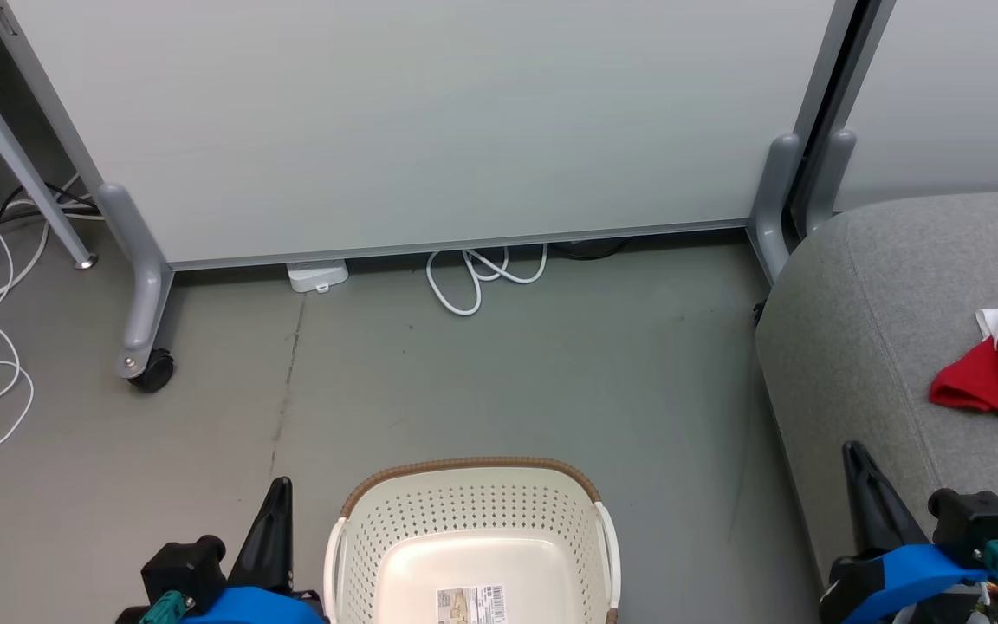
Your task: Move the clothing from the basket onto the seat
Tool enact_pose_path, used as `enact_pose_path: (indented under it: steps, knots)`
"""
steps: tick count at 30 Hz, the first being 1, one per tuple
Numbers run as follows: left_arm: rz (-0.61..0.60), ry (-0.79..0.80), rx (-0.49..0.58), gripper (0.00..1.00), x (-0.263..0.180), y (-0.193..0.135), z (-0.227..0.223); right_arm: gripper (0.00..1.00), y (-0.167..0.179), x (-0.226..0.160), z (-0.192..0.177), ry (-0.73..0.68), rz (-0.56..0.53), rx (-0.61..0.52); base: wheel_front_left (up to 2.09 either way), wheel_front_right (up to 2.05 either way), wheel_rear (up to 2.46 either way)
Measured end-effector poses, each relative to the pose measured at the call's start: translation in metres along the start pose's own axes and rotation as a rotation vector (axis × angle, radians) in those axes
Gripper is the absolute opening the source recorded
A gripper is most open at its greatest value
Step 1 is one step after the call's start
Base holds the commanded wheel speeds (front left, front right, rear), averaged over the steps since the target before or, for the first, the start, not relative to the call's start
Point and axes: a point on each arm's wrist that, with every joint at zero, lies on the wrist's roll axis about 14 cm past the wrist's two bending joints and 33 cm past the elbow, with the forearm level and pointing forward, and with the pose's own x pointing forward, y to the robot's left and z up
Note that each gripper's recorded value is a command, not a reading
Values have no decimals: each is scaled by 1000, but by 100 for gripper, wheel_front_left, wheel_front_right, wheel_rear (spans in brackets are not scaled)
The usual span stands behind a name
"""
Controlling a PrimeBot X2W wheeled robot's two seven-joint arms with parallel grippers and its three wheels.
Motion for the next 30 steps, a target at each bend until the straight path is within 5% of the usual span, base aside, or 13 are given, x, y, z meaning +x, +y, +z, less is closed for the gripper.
enact_pose_path:
  steps: [30]
  knots:
    - [115,-17,-473,0,2,20,12,0,-9,-2,-5,21,-67,532,0,0,0]
